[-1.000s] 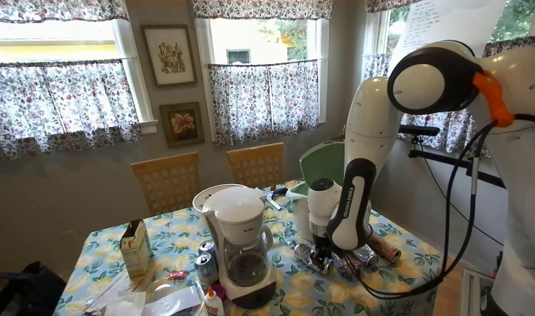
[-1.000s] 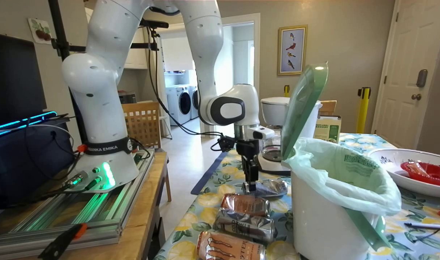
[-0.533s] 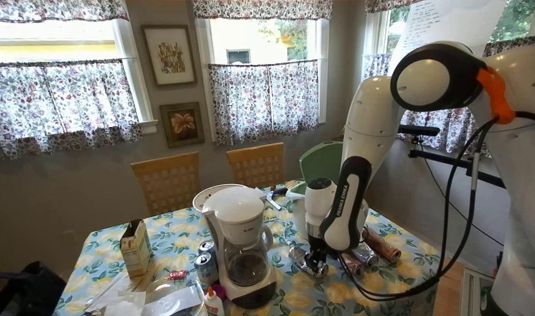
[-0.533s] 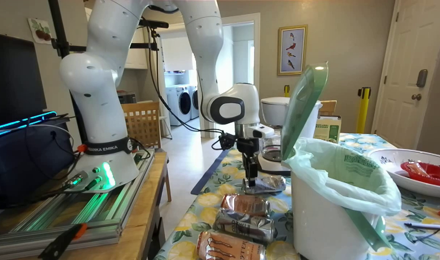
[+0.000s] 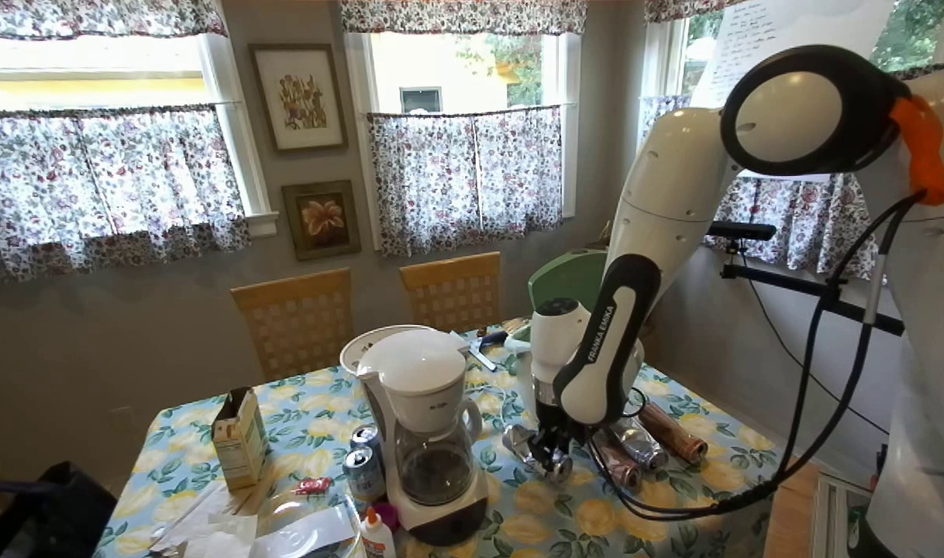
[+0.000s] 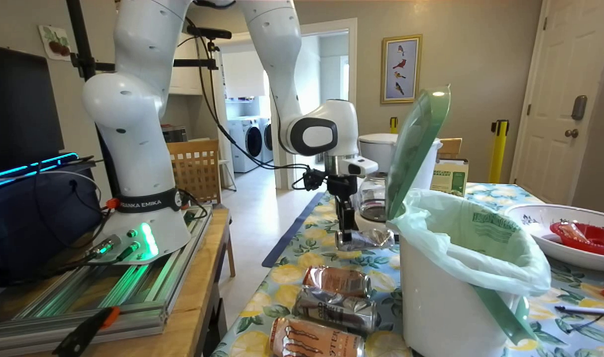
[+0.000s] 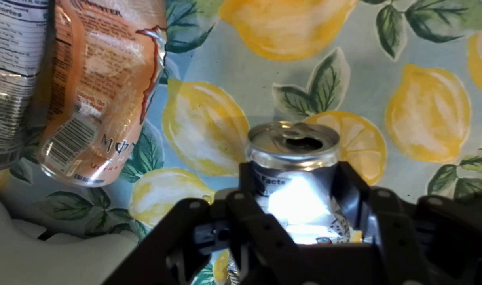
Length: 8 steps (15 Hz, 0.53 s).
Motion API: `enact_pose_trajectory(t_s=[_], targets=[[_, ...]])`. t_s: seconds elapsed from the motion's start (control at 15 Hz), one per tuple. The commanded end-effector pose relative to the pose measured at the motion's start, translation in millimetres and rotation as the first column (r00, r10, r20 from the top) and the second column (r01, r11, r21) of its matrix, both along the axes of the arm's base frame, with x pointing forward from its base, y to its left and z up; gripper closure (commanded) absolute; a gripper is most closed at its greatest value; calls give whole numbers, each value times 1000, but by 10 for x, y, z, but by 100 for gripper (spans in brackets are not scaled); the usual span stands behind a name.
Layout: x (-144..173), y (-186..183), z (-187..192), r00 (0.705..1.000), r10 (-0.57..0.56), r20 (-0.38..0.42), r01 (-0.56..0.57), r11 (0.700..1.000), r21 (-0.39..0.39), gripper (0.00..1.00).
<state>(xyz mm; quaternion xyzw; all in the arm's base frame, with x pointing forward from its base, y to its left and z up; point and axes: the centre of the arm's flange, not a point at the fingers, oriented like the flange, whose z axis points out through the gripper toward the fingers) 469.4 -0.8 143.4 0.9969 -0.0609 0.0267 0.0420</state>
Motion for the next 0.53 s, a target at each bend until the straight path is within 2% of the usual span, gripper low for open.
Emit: enact_pose_trajectory(t_s=[0.0, 0.47], targets=[[-117, 115, 374, 999, -32, -13, 32, 999, -21, 72], [-196, 288, 799, 999, -42, -12, 41, 997, -57, 72]])
